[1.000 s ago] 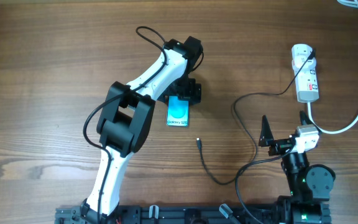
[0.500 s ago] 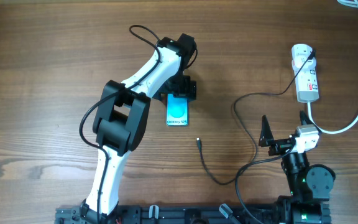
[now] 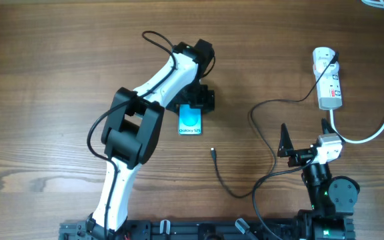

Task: Plug charger to phone and switch on socket
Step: 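Lower the left gripper and close it on the phone's long edges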

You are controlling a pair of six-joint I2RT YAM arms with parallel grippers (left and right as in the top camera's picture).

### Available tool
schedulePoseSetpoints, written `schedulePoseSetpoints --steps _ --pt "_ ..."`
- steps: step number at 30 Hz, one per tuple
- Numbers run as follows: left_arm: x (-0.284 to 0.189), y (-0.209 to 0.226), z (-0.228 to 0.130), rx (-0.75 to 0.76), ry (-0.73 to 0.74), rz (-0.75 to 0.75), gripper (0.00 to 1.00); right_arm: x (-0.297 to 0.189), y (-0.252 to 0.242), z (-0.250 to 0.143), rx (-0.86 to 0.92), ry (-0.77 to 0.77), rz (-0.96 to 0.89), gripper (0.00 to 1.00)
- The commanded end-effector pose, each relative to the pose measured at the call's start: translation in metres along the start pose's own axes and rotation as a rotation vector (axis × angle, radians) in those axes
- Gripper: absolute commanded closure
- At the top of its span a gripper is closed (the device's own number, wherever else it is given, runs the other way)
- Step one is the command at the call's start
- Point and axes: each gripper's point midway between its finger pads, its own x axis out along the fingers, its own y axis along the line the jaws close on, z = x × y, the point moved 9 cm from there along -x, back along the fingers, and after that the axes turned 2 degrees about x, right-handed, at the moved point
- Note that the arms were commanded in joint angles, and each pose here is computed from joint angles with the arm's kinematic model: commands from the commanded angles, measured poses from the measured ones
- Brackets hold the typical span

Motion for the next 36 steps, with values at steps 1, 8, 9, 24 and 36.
schedulePoseSetpoints --steps 1,8,9,24,36 --pt "0.026 -0.001 -0.010 -0.010 0.088 0.006 0.00 0.000 0.000 0.001 0.004 -0.006 -0.004 0.00" --pt "0.025 0.002 -0.015 -0.015 0.122 0.022 0.00 0.000 0.000 0.001 0.004 -0.006 -0.004 0.00" --pt "0.025 0.002 -0.015 -0.016 0.122 0.022 0.00 0.000 0.000 0.001 0.004 -0.006 -0.004 0.00" --pt "0.025 0.001 -0.011 -0.011 0.098 0.011 0.00 0.000 0.000 0.001 0.004 -0.006 -0.004 0.00" --pt "0.041 0.011 -0.020 -0.012 0.143 0.041 0.01 0.000 0.000 0.001 0.004 -0.006 -0.004 0.00"
